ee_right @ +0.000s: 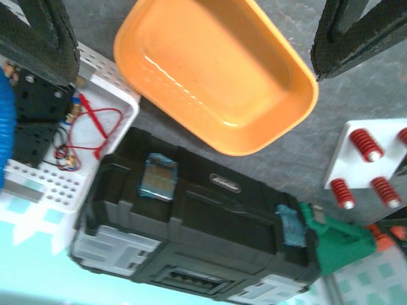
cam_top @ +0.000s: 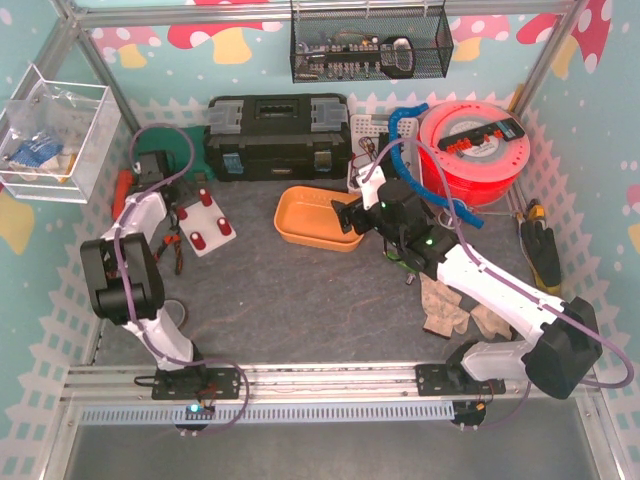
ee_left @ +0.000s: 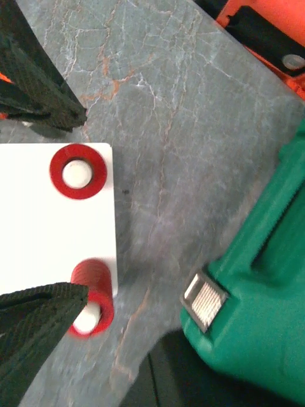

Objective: Install the large spring

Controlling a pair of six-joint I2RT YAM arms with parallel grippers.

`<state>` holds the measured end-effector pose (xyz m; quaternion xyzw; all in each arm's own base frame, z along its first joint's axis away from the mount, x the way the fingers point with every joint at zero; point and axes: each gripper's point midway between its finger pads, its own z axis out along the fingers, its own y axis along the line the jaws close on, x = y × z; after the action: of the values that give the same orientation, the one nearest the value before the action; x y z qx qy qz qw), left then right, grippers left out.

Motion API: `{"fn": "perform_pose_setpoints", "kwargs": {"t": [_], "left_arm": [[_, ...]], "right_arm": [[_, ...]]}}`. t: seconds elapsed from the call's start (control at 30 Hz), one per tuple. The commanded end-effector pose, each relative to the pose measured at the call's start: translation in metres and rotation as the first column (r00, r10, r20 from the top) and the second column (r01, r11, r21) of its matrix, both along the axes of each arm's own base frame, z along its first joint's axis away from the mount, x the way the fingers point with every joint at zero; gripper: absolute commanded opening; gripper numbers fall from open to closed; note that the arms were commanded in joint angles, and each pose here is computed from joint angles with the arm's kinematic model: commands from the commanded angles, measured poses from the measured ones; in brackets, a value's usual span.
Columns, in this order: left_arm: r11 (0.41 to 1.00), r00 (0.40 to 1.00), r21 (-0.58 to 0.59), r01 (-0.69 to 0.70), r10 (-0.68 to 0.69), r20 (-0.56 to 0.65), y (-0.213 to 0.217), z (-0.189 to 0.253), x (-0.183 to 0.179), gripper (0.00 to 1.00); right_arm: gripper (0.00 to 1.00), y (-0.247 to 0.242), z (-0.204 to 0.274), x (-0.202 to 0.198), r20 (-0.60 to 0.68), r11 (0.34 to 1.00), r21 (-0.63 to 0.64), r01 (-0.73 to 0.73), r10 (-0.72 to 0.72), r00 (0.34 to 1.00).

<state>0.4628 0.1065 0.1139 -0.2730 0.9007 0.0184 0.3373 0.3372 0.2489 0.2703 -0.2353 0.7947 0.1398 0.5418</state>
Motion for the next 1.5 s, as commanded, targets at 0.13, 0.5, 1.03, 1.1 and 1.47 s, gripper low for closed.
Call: {"fn": "perform_pose_setpoints", "kwargs": {"t": [0.13, 0.5, 1.03, 1.1, 1.47], "left_arm": [[0.992, 0.977, -0.097, 0.075, -0.053, 0.208, -0.032, 0.079, -0.026, 0.85], [0.951, 0.888, -0.017, 0.309, -0.282, 0.362, -0.086, 0.12, -0.06, 0.99], [0.853, 0.692, 0.393, 0.343, -0.513, 0.508, -0.114, 0.102, -0.086, 0.99], [0.872, 0.705, 0.399, 0.283, -0.472, 0.53, -0.102, 0.097, -0.087, 0.99], [0.859, 0.64, 0.324, 0.397, -0.512, 0.573, -0.119, 0.04, -0.071, 0.99]], "right_arm": [[0.98, -0.041, 0.024, 0.019, 0.102, 0.967, 0.052, 0.251, -0.255, 0.961], [0.99, -0.141, -0.039, 0.042, 0.132, 0.84, -0.126, 0.528, -0.514, 0.848], [0.98, -0.202, -0.09, 0.073, 0.148, 0.852, -0.008, 0.523, -0.517, 0.843], [0.99, -0.206, -0.1, 0.072, 0.144, 0.853, -0.018, 0.522, -0.514, 0.846], [0.99, -0.233, -0.131, 0.052, 0.179, 0.879, -0.014, 0.477, -0.467, 0.866]]}}
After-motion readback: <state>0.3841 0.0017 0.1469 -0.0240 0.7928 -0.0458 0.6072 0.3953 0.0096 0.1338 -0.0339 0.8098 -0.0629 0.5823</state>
